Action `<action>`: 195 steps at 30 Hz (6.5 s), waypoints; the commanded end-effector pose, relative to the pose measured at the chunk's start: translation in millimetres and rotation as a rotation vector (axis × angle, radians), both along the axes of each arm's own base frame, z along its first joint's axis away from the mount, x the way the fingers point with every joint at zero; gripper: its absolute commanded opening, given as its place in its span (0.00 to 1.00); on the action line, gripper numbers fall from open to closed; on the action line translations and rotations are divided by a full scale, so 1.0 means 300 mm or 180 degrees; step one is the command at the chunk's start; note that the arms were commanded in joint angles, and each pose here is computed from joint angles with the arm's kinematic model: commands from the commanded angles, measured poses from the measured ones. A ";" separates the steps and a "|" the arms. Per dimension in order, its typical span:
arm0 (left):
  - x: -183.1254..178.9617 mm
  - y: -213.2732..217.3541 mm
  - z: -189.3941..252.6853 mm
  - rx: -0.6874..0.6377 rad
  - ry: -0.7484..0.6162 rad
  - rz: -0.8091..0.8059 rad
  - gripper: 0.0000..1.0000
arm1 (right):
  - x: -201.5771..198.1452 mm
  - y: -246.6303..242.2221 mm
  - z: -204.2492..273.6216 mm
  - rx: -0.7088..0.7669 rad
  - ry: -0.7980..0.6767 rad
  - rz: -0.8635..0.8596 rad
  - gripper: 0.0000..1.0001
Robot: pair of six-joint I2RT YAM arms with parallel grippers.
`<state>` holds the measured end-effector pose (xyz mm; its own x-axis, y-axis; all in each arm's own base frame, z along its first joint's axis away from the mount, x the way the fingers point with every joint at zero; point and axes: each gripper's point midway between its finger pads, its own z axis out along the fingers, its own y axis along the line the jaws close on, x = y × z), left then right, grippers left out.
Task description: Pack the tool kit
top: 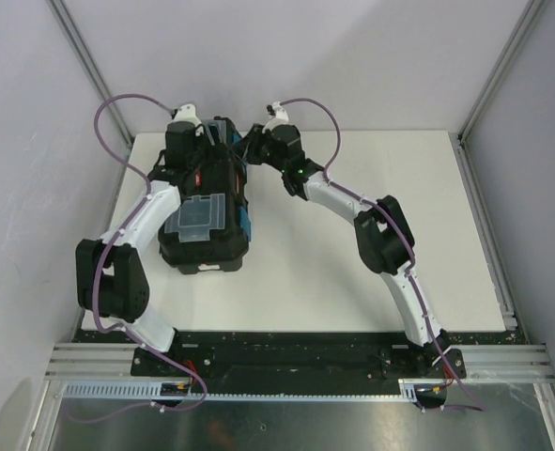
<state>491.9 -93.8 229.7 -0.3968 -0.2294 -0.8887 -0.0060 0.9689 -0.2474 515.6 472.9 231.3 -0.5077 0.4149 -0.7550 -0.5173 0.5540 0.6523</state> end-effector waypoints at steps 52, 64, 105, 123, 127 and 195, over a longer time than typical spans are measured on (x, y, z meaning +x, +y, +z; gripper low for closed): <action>0.141 0.050 -0.137 -0.0366 0.0324 -0.1782 0.89 | -0.283 -0.410 -0.088 -0.0070 0.0795 0.0188 0.99; -0.104 -0.348 -0.133 -0.0336 0.0219 -0.3064 0.87 | -0.275 -0.649 -0.151 -0.0047 0.1084 -0.0660 0.99; -0.413 -0.455 0.247 0.0552 -0.0578 -0.1717 0.82 | -0.199 -0.862 -0.690 0.0329 0.1596 0.0674 0.09; -0.272 -0.433 0.124 0.0851 -0.0270 -0.1224 0.87 | -0.286 -0.692 -0.661 0.0100 0.1475 0.1133 0.07; -0.272 -0.443 0.096 0.0868 -0.0220 -0.1287 0.88 | -0.335 -0.658 -0.613 0.0245 0.1478 0.1421 0.04; -0.384 -0.777 -0.044 0.0982 -0.0182 -0.2441 0.94 | -0.413 -0.708 -0.211 0.0172 0.1050 0.0561 0.51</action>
<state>388.6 -320.8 224.3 -0.2767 0.3163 -0.9074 0.6462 0.7601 0.0679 380.9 256.6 136.8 -0.8470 0.3113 -0.4309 -0.2822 0.4235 0.8608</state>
